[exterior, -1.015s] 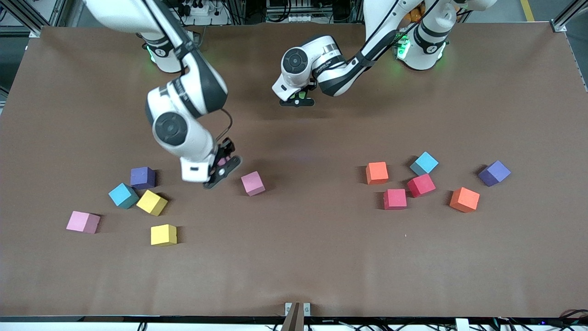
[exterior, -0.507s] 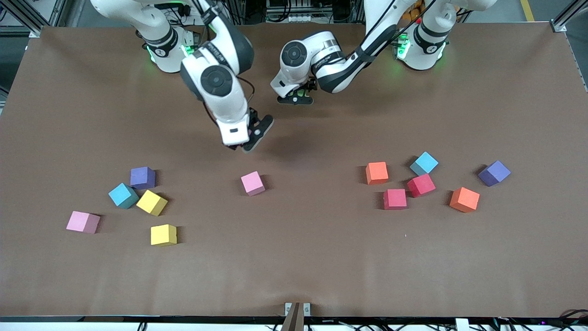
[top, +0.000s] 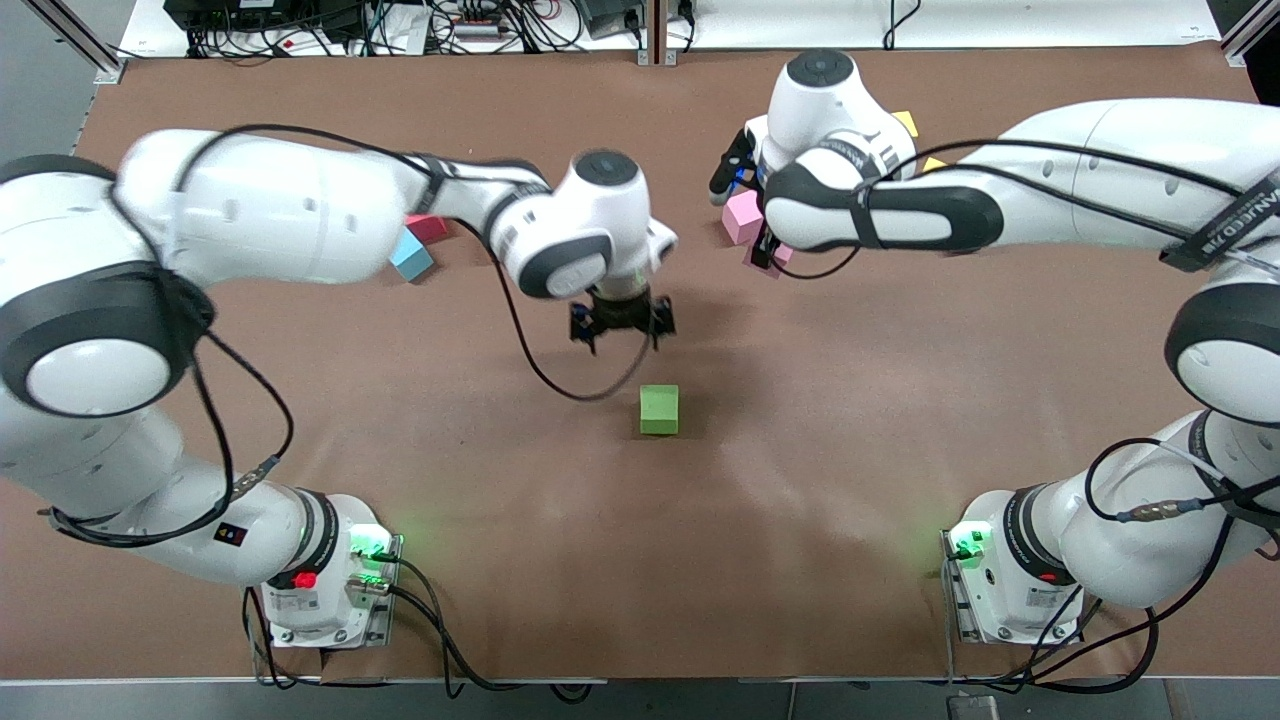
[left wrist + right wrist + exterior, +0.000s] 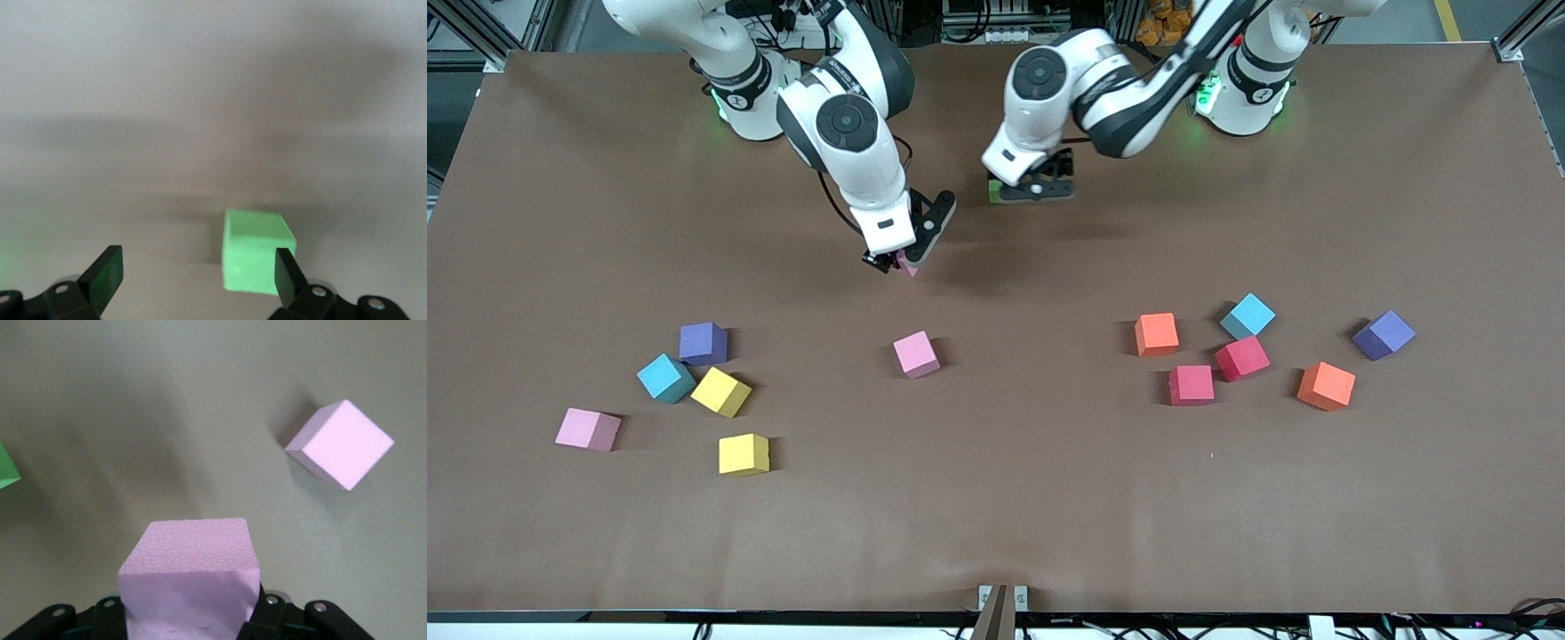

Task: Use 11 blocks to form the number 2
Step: 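Place the green cube with the left gripper while the right gripper brings pink, then reach and grasp the orange cube with the left gripper, then lower the pink cube beside the green cube and open the right gripper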

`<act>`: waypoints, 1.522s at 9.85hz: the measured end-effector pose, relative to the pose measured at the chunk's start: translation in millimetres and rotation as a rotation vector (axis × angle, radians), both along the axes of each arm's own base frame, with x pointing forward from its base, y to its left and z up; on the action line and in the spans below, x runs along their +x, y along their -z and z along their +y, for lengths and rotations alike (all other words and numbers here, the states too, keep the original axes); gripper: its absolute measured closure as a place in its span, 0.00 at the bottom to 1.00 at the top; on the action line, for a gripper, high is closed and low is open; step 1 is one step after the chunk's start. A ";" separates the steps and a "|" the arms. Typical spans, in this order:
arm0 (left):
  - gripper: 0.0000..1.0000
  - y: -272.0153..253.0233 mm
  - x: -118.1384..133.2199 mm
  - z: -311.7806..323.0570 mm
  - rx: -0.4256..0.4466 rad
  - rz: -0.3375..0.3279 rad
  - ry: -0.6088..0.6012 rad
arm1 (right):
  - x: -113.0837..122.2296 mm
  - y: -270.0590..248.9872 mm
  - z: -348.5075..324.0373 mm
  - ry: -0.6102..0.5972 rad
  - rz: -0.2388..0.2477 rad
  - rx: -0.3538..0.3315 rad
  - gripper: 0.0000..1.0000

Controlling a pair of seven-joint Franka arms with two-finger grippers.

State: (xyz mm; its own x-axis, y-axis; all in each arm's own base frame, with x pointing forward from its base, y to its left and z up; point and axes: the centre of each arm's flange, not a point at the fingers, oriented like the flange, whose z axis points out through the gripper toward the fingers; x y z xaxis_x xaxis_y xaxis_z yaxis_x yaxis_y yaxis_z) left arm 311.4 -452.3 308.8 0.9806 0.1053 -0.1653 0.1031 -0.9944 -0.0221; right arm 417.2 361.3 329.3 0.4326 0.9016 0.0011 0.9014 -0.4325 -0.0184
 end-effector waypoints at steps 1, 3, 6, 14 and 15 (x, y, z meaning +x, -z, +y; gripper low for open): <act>0.00 -12.0 25.3 25.0 0.025 -0.015 -0.034 | -20.0 6.9 6.3 -0.036 -0.011 0.008 0.41; 0.00 -18.0 97.2 97.9 0.039 -0.047 -0.058 | -63.3 17.2 31.0 -0.126 -0.015 0.011 0.41; 0.00 -26.3 187.1 206.5 0.019 -0.082 -0.005 | -115.7 33.9 60.0 -0.238 -0.002 -0.002 0.41; 0.00 54.4 266.8 221.4 0.017 -0.031 -0.029 | -182.3 113.6 91.6 -0.247 0.032 -0.044 0.41; 0.00 58.9 268.0 221.7 0.022 -0.028 -0.037 | -189.9 118.1 96.0 -0.258 0.029 -0.040 0.41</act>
State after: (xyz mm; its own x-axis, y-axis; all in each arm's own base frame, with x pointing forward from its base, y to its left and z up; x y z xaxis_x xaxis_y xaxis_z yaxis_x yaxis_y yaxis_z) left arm 579.5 -230.6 249.9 0.9802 0.1447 -0.1355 0.1405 -0.9893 -0.0405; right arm 227.3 457.3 211.2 0.1873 0.9812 -0.0463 0.9814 -0.1889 -0.0337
